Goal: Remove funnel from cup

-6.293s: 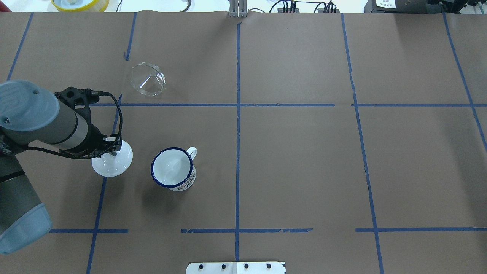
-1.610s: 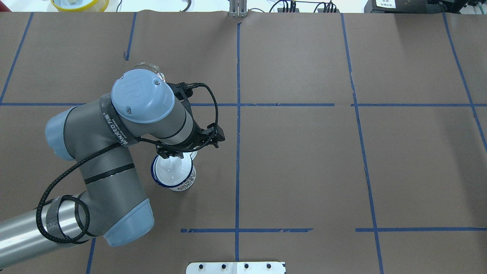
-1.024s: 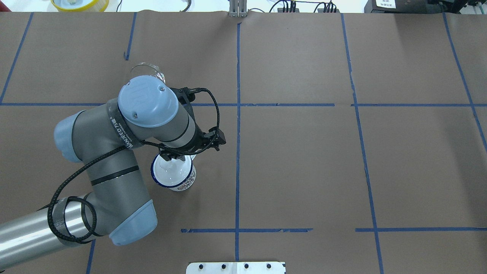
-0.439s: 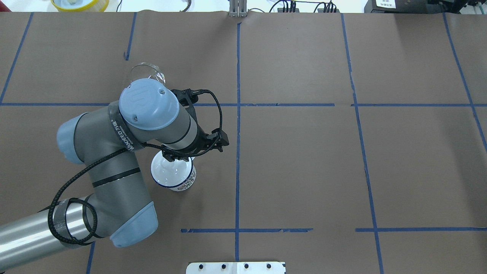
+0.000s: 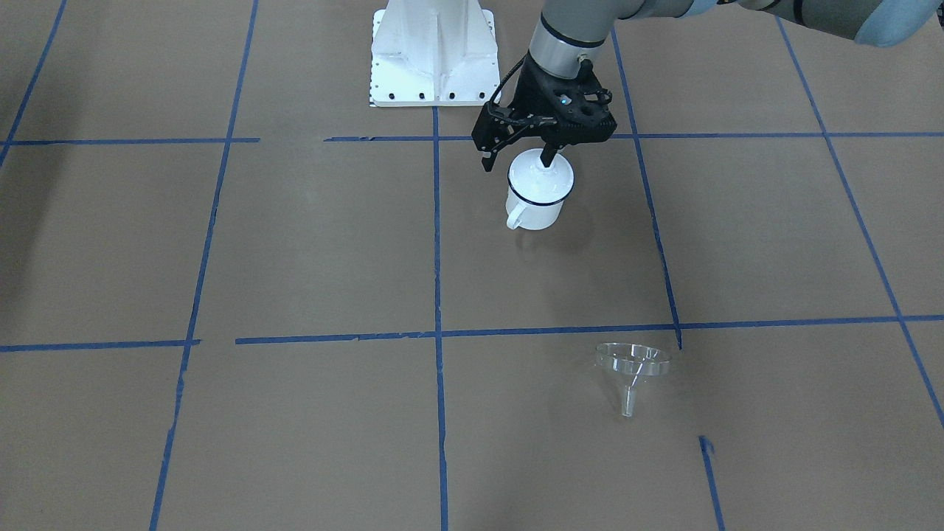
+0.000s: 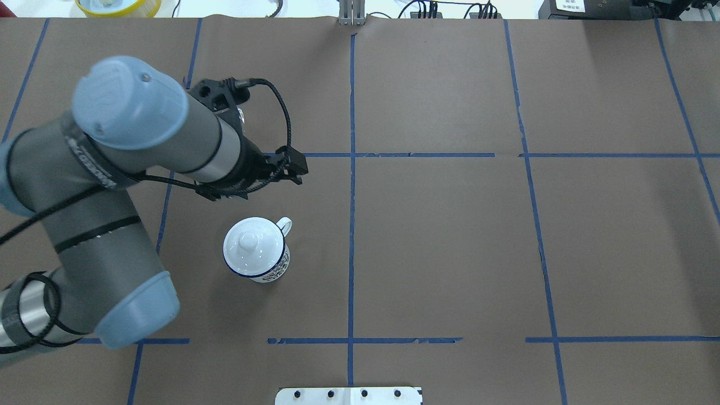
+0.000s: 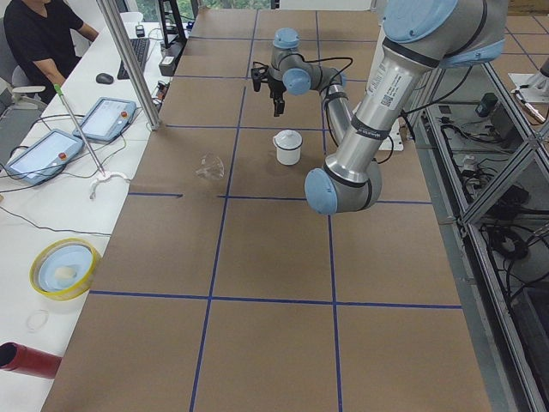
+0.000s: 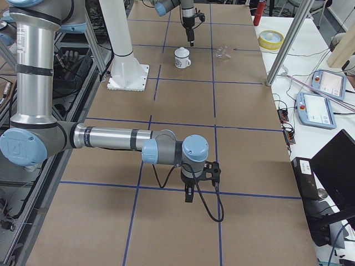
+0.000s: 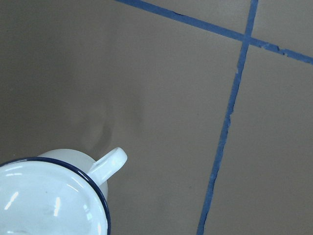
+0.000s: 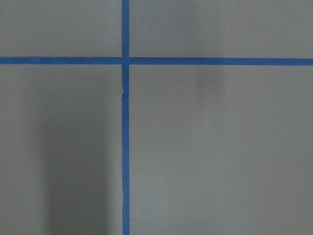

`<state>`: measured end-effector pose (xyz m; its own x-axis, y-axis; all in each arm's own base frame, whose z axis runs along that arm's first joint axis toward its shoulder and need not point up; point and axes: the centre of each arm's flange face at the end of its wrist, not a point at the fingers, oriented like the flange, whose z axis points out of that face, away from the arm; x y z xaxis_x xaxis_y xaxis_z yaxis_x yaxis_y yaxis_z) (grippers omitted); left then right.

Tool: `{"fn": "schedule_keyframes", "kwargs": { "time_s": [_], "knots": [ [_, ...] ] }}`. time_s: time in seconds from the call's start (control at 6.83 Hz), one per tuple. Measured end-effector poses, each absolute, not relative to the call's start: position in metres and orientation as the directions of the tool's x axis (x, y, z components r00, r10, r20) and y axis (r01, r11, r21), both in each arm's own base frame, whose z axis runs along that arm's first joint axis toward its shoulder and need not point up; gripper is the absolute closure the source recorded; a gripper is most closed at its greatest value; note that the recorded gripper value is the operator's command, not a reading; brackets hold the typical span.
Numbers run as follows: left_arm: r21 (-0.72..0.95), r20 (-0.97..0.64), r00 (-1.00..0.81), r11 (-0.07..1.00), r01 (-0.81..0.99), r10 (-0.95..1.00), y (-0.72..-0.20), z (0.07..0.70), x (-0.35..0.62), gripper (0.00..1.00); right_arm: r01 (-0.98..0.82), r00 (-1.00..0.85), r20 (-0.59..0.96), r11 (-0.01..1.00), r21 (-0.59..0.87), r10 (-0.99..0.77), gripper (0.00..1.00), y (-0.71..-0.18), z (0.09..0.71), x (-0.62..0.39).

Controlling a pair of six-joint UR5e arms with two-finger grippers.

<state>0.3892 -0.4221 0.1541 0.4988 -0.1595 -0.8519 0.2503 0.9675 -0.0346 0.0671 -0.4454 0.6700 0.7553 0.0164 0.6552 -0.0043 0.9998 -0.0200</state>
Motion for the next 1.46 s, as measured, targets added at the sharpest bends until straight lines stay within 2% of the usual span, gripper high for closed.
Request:
{"fn": "schedule_keyframes", "kwargs": {
  "time_s": [0.29,0.59,0.88,1.17,1.46],
  "knots": [
    [0.062,-0.824,0.56,0.967,0.246,-0.089,-0.476,0.203,0.3,0.0,-0.004,0.755,0.655,1.0,-0.02,0.016,0.0,-0.445,0.67,0.067],
    [0.132,-0.755,0.655,0.975,0.181,-0.02,-0.522,0.301,0.196,0.0,-0.004,0.755,0.655,1.0,-0.02,0.016,0.0,-0.445,0.67,0.067],
    [0.174,-0.673,0.735,0.984,0.045,0.085,-0.548,0.428,0.088,0.0,-0.004,0.755,0.655,1.0,-0.02,0.016,0.0,-0.445,0.67,0.067],
    [0.189,-0.609,0.771,0.978,-0.085,0.184,-0.538,0.538,0.005,0.0,-0.004,0.755,0.655,1.0,-0.02,0.017,0.0,-0.445,0.67,0.067],
    [0.187,-0.592,0.774,0.973,-0.136,0.222,-0.507,0.611,-0.049,0.0,-0.004,0.755,0.655,1.0,-0.021,0.017,0.0,-0.445,0.671,0.067]
  ]
}}
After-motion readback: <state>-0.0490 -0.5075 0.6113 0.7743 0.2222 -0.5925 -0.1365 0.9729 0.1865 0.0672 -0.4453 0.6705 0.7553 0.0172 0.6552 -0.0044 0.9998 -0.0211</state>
